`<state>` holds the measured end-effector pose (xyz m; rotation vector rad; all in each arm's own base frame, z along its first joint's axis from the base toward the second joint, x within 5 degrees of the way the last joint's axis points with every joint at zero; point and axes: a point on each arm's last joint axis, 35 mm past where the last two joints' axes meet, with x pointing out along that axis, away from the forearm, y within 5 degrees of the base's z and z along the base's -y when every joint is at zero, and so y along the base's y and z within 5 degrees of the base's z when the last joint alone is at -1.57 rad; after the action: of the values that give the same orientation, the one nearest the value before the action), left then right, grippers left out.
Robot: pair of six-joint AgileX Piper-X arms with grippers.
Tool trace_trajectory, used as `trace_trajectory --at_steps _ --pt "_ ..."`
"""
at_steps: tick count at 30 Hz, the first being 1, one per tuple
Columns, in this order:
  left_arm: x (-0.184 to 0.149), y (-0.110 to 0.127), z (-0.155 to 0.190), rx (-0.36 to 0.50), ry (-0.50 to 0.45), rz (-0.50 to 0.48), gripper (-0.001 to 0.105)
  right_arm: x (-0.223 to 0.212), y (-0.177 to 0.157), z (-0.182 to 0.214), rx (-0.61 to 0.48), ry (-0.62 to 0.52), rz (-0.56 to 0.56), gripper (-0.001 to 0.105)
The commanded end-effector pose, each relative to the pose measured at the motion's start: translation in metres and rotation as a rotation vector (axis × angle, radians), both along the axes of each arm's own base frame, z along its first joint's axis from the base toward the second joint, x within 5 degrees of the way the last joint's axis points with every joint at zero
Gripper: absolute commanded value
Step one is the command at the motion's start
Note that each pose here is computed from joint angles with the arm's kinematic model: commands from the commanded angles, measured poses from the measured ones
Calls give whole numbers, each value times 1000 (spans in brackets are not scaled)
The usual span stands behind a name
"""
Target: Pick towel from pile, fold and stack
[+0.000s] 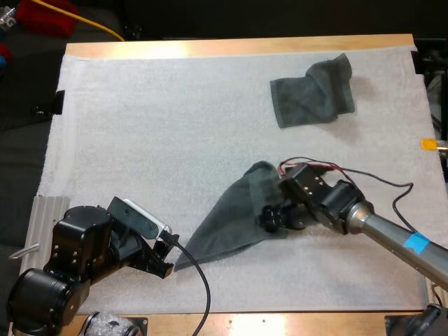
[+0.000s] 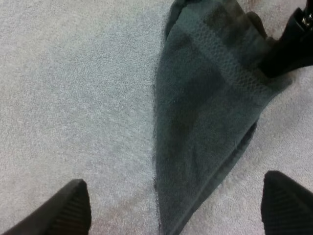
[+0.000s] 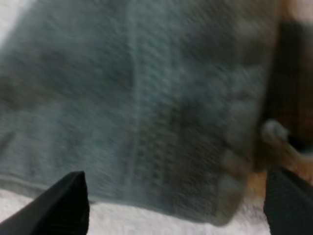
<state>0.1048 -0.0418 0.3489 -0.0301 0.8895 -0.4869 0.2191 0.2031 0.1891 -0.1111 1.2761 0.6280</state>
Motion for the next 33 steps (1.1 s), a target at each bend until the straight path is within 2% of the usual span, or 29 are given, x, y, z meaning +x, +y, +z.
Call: trace_trajectory --at_steps 1,14,18,22,26,30,33 --pt "-1 0 3 1 -7 9 69 1 -3 1 44 13 -7 71" --pt "-1 0 3 0 -7 8 69 4 -33 -33 244 108 -105 71" --pt "-1 0 3 0 -7 8 69 8 -41 -39 385 140 -166 71" --pt "-1 0 3 0 -7 8 69 8 -51 -47 464 171 -213 71" --pt "-1 0 3 0 -7 8 69 4 -58 -54 474 206 -233 71" --pt "-1 0 3 0 -7 8 69 0 -57 -55 553 251 -213 71" --pt "-1 0 3 0 -7 8 69 2 -56 -58 564 266 -231 71"
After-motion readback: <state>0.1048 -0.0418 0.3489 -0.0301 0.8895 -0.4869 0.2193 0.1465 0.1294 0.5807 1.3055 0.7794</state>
